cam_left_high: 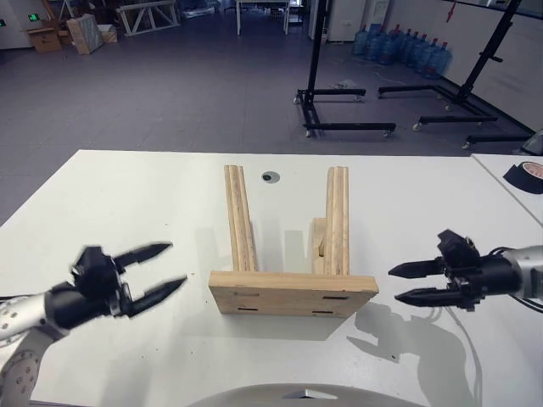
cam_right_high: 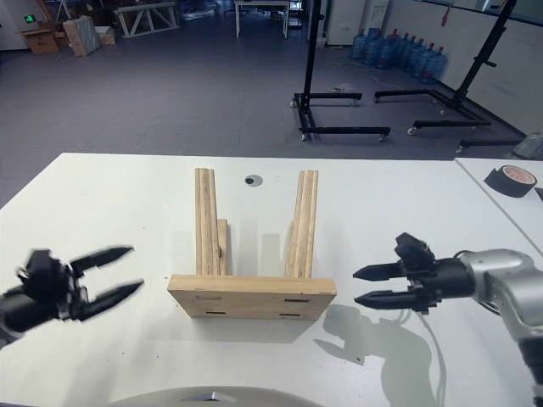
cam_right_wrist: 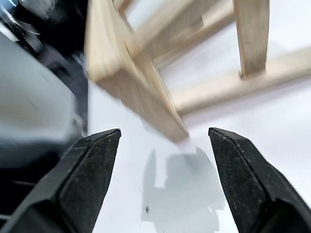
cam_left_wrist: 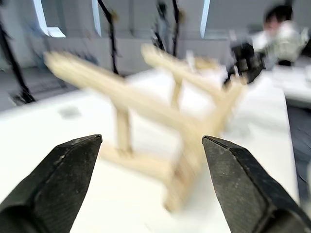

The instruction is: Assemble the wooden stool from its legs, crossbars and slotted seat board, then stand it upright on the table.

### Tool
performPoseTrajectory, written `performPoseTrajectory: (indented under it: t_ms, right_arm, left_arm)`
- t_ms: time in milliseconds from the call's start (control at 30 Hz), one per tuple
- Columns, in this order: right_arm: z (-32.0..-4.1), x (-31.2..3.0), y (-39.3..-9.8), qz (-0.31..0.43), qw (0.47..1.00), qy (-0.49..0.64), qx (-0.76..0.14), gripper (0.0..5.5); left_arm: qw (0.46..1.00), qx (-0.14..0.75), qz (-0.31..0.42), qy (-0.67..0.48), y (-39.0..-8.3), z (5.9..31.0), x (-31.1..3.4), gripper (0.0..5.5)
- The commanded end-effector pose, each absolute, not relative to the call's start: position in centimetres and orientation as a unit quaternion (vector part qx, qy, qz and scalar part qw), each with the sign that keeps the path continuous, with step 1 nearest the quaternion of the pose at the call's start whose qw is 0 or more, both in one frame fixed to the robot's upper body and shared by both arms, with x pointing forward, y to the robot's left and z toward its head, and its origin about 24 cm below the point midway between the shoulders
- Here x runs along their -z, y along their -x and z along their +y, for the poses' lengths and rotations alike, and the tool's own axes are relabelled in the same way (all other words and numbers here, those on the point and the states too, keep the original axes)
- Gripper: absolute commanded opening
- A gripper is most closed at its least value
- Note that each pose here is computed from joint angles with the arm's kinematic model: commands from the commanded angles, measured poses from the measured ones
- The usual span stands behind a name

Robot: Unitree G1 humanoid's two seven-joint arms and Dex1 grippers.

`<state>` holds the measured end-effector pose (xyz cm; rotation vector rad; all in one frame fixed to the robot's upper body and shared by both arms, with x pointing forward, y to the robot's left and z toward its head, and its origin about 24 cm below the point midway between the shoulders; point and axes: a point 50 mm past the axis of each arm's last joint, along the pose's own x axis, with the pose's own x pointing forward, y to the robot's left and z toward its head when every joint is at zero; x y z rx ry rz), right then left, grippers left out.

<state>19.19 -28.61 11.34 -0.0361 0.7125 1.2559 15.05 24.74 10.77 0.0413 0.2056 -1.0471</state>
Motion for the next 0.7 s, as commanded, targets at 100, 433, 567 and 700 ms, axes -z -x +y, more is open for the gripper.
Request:
performPoseTrajectory:
  t_ms: [100, 433, 567, 700]
  right_arm:
    - [-25.2, -6.9, -18.3, 0.286, 0.756, 0.091, -0.582, 3.33]
    - [-22.4, -4.6, -18.8, 0.248, 0.765, 0.106, -0.585, 3.33]
    - [-21.7, -4.6, -19.4, 0.237, 0.765, 0.108, -0.588, 2.86]
    - [-21.7, -4.5, -19.7, 0.235, 0.762, 0.116, -0.592, 2.2]
  left_arm:
    - [0.814, 0.549, 0.161, -0.097, -16.4, 22.6, -7.4, 3.77]
    - [0.786, 0.59, 0.153, -0.098, -17.9, 20.7, -6.6, 3.77]
    - [0.782, 0.596, 0.154, -0.099, -18.2, 20.5, -6.5, 3.77]
    - [0.782, 0.594, 0.158, -0.102, -18.2, 20.5, -6.2, 3.77]
